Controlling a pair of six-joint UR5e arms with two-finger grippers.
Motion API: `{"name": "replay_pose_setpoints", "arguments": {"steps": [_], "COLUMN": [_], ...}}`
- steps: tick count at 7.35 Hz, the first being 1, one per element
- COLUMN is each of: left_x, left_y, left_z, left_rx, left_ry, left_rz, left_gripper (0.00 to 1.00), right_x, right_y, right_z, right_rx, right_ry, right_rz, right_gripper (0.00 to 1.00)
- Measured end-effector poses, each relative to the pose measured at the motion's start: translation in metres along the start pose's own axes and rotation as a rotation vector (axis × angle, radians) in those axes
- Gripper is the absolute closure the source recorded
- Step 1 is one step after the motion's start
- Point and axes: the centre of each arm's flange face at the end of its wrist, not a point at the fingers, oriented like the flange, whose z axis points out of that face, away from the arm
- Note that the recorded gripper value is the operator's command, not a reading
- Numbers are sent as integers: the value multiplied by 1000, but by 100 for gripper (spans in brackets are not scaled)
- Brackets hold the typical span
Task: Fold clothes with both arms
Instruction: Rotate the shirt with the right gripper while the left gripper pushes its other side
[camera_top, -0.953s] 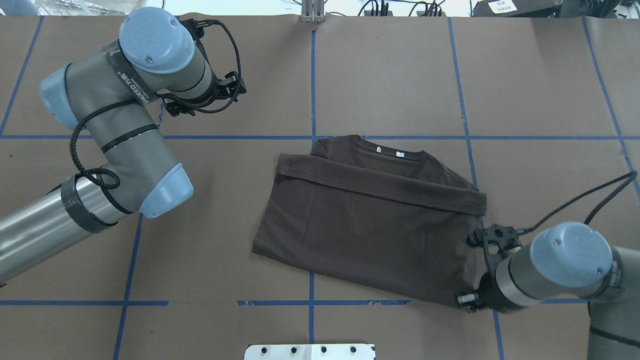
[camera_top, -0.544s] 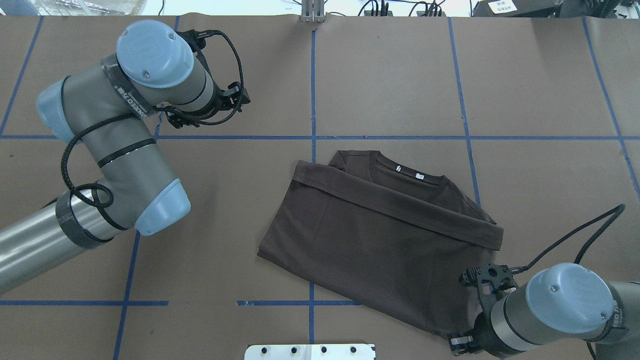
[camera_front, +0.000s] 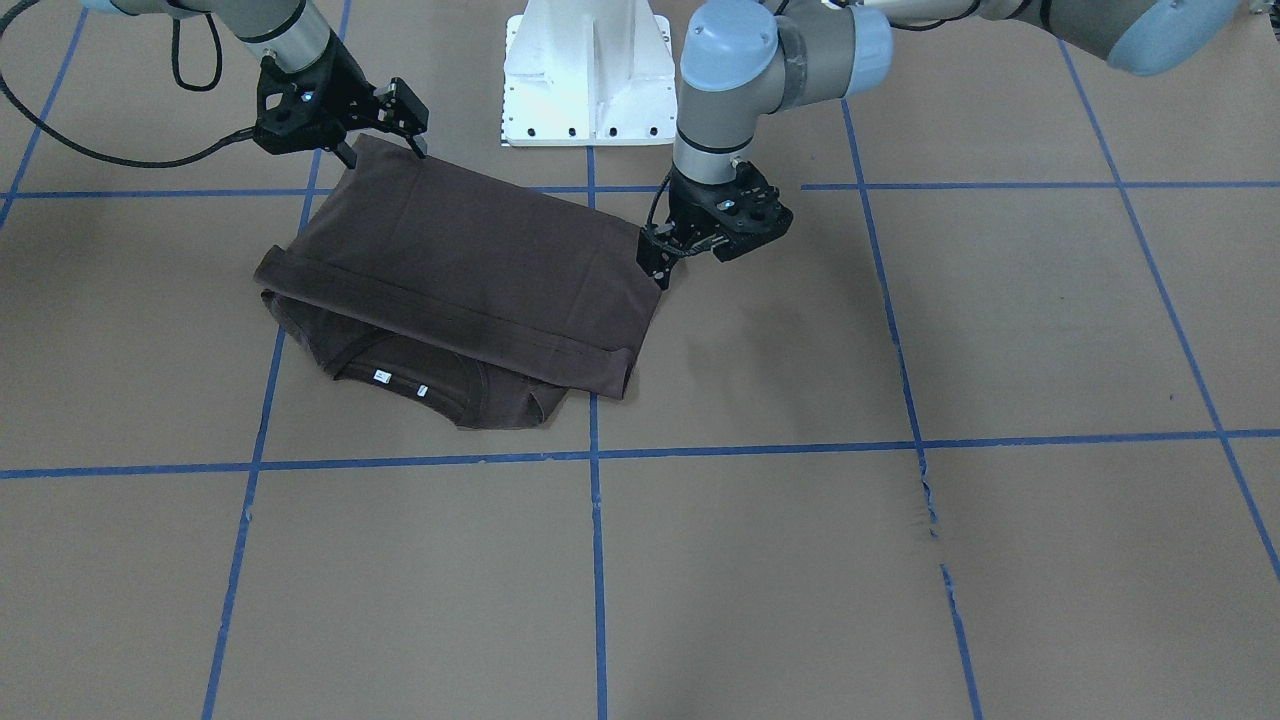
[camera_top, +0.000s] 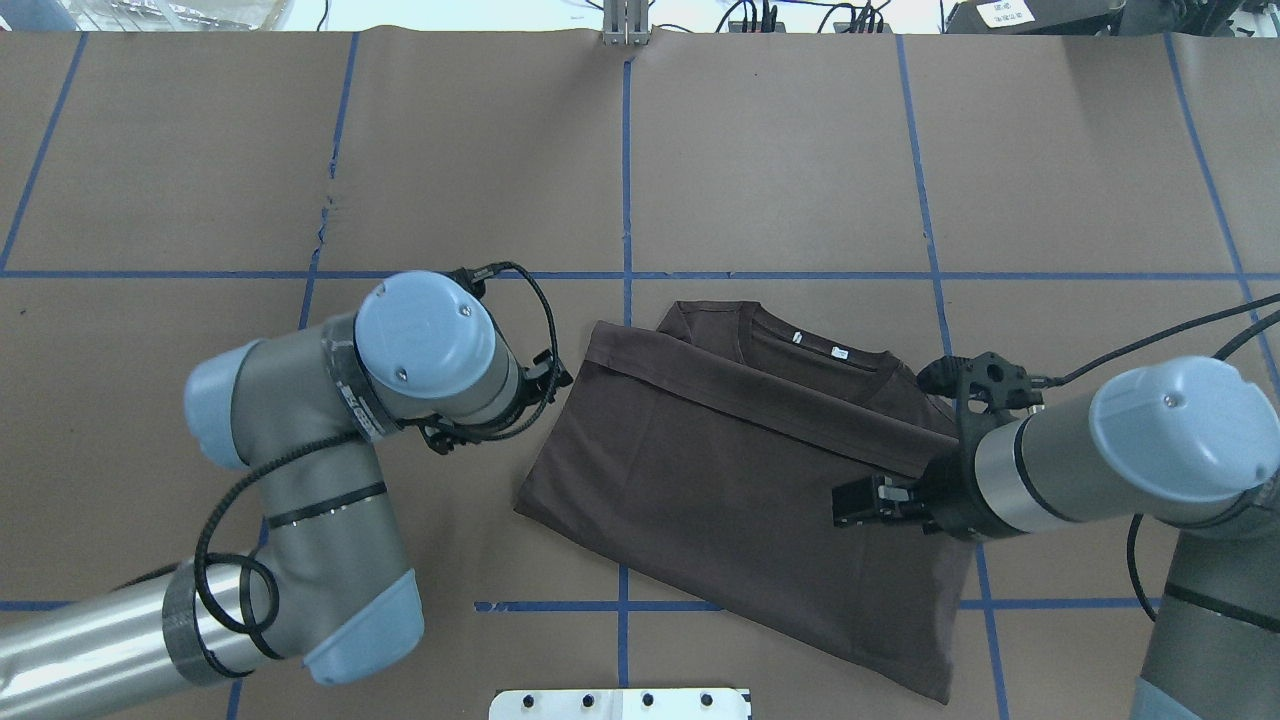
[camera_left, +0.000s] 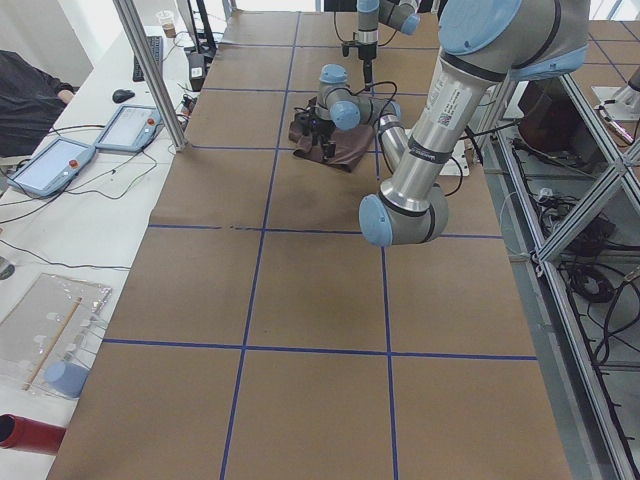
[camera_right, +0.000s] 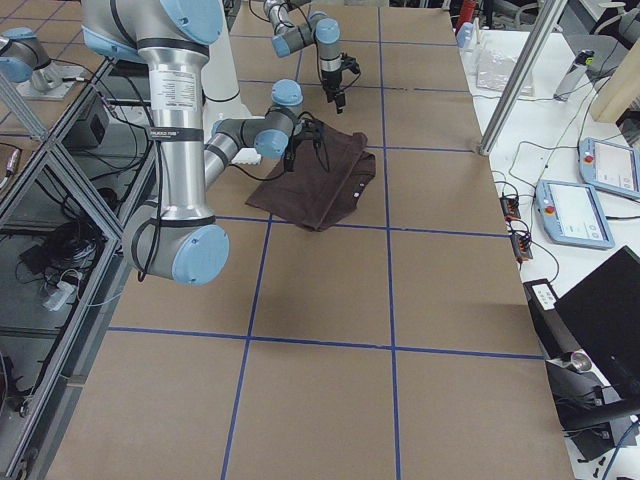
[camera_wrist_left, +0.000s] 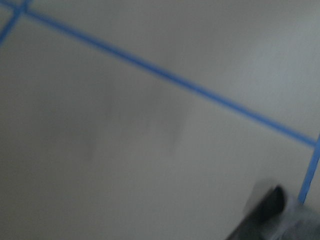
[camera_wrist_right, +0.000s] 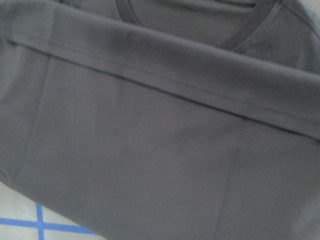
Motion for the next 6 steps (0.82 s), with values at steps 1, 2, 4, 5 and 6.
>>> {"name": "replay_pose_setpoints", "arguments": {"steps": [1, 2, 4, 5, 6], "left_x": [-5, -9, -17, -17, -18], "left_y": [28, 46, 64, 66, 67], "left_z": [11, 18, 34, 41, 45], "left_rx": [-28, -45, -60, -62, -62], "left_ry": [-18, -32, -58, -63, -65], "left_rz": [-25, -44, -59, -60, -60], "left_gripper": [19, 25, 31, 49, 92], "right_x": [0, 1, 1, 1, 2], "right_y": [-13, -19, -22, -23, -24], "right_z": [-10, -14, -16, -16, -17], "right_rx": [30, 44, 56, 59, 61], "right_ry": [-10, -14, -14, -14, -13], "right_rz": [12, 18, 21, 21, 22], "right_gripper": [0, 0, 0, 0, 0]}}
